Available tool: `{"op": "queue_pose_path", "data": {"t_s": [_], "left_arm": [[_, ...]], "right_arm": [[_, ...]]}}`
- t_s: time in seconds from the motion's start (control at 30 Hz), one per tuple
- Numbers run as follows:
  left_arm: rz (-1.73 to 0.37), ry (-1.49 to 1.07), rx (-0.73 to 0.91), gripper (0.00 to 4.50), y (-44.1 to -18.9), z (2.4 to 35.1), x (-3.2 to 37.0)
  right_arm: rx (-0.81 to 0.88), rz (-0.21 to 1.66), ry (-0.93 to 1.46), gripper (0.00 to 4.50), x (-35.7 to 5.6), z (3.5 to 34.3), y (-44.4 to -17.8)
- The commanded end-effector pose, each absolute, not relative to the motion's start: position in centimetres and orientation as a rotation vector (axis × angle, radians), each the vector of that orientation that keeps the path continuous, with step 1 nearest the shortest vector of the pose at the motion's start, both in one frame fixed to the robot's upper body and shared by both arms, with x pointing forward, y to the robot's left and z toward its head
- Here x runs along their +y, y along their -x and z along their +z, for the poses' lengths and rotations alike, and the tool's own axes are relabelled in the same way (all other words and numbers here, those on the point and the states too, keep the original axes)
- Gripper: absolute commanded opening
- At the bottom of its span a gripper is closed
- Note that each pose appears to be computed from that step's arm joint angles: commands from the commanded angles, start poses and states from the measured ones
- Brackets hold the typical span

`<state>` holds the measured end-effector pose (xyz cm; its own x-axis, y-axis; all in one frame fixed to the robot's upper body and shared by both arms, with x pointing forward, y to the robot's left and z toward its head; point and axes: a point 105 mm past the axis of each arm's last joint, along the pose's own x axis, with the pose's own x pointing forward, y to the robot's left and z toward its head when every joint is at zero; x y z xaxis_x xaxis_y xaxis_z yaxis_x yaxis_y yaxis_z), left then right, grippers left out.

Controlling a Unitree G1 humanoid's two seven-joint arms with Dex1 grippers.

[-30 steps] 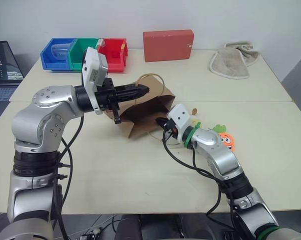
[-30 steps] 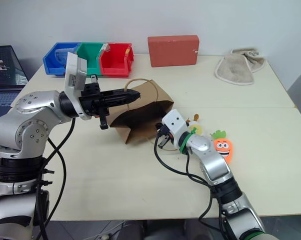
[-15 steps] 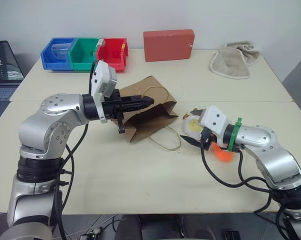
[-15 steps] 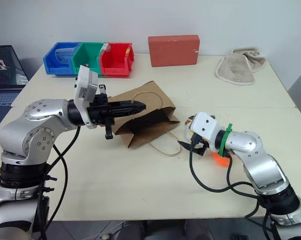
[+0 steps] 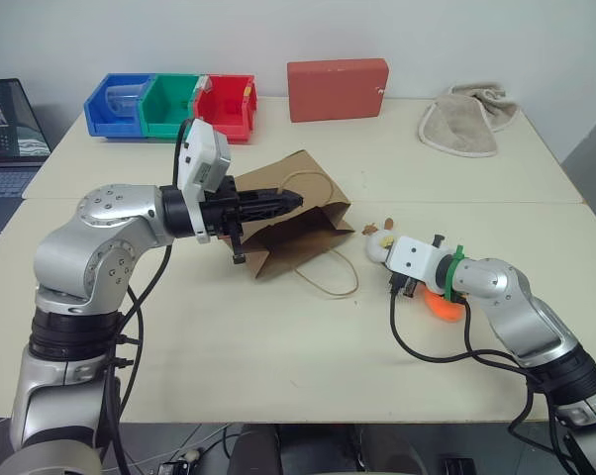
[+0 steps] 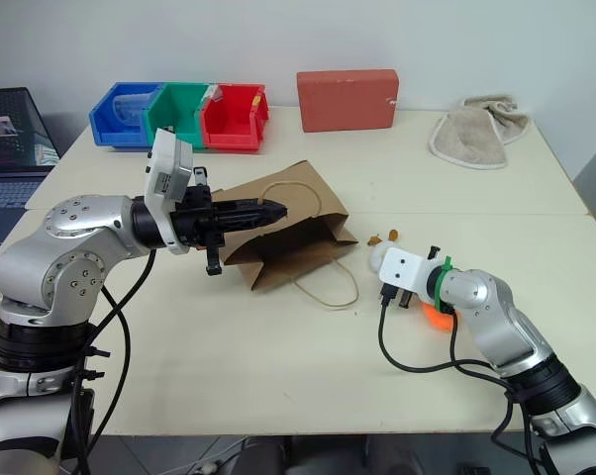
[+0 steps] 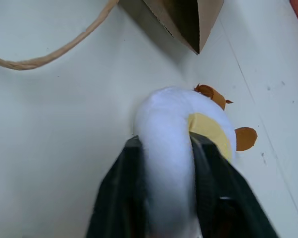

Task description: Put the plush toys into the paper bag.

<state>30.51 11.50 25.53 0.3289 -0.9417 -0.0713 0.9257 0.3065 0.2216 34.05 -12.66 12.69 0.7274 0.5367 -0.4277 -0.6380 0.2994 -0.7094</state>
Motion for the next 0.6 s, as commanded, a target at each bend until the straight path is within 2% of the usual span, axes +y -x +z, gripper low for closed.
{"op": "queue_pose_path", "data": {"t_s": [0.03,0.2,0.3,0.37,0.6], "left_arm": [[-1.241,-0.276,-0.122,0.00,-30.1,26.8,11.4],[-1.248,-0.282,-0.118,0.00,-30.0,26.7,11.3],[-1.255,-0.285,-0.119,0.00,-29.9,26.8,11.3],[-1.262,-0.286,-0.119,0.00,-29.8,26.9,11.2],[-1.295,-0.294,-0.120,0.00,-29.3,26.9,10.8]], "right_arm": [[0.071,0.804,0.981,0.01,-12.8,14.5,-33.6],[0.056,0.943,0.940,0.01,-12.3,16.8,-31.5],[0.044,1.109,0.835,0.01,-11.5,20.1,-28.3],[0.035,1.162,0.781,0.01,-10.7,20.9,-27.3],[-0.040,1.106,0.665,0.01,-5.7,19.9,-30.0]]}}
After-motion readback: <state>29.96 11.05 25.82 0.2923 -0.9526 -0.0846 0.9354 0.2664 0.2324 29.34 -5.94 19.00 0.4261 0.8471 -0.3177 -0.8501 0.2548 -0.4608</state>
